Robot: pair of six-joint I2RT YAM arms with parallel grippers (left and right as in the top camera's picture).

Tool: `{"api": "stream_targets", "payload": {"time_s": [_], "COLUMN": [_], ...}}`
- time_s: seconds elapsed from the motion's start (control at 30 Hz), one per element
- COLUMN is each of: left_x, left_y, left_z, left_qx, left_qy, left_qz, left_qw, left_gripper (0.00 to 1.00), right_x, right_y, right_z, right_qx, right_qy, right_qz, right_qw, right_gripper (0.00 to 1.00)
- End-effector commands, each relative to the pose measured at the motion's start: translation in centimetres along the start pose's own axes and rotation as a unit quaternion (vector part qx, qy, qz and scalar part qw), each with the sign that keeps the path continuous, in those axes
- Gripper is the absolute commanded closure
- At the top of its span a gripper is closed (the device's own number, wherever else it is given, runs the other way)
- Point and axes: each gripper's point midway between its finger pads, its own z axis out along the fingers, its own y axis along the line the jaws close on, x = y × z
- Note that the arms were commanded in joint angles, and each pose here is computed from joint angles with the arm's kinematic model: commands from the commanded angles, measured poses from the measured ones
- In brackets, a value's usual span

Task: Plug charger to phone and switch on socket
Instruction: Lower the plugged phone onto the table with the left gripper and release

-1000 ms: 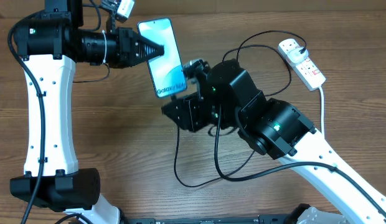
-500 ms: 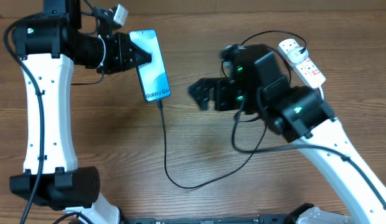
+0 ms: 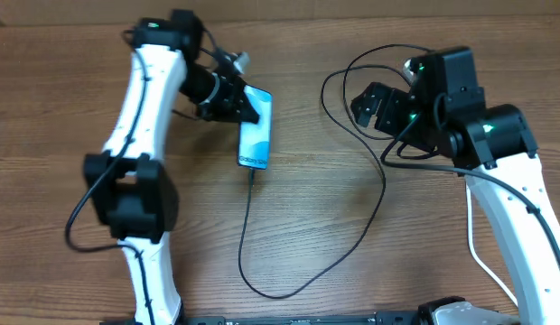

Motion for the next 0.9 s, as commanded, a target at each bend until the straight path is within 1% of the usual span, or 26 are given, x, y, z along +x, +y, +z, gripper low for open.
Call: {"api": "stream_targets", "payload": {"time_s": [0.0, 0.13, 0.23, 0.37, 0.5, 0.7, 0.87], "left_x": [-1.1, -3.5, -4.6, -4.4, -4.1, -4.0, -4.0], "left_y": [-0.1, 2.0, 3.1, 3.8, 5.0, 6.1, 7.2], "left_z": [3.1, 5.1, 6.1, 7.0, 8.7, 9.8, 9.7], "left_qx": [0.008, -0.028, -0.033, -0.033, -0.034, -0.034, -0.066], "left_qy": [0.013, -0.01, -0.023, -0.011, 0.007, 0.017, 0.017], "left_qz": [0.041, 0.026, 0.019, 0.006, -0.026, -0.036, -0.034], "left_qw": [0.999, 0.999, 0.999, 0.999, 0.999, 0.999, 0.997], "left_gripper": [0.96, 0.96, 0.96, 0.96, 0.96, 0.96, 0.95], "right_x": [-0.4, 0.3, 0.6, 0.6, 0.4, 0.5, 0.6], "right_y": [-1.1, -1.9, -2.3, -2.4, -2.3, -2.4, -2.2], "right_z": [1.3, 3.0, 4.2, 4.6, 4.7, 4.7, 4.7], "right_qx": [0.019, 0.038, 0.048, 0.051, 0.048, 0.05, 0.046], "right_qy": [0.009, 0.038, 0.054, 0.057, 0.054, 0.056, 0.058], "right_qz": [0.014, 0.018, 0.021, 0.022, 0.022, 0.022, 0.022], "right_qw": [1.0, 0.998, 0.997, 0.997, 0.997, 0.997, 0.997], "right_gripper": [0.0, 0.0, 0.0, 0.0, 0.0, 0.0, 0.0]}}
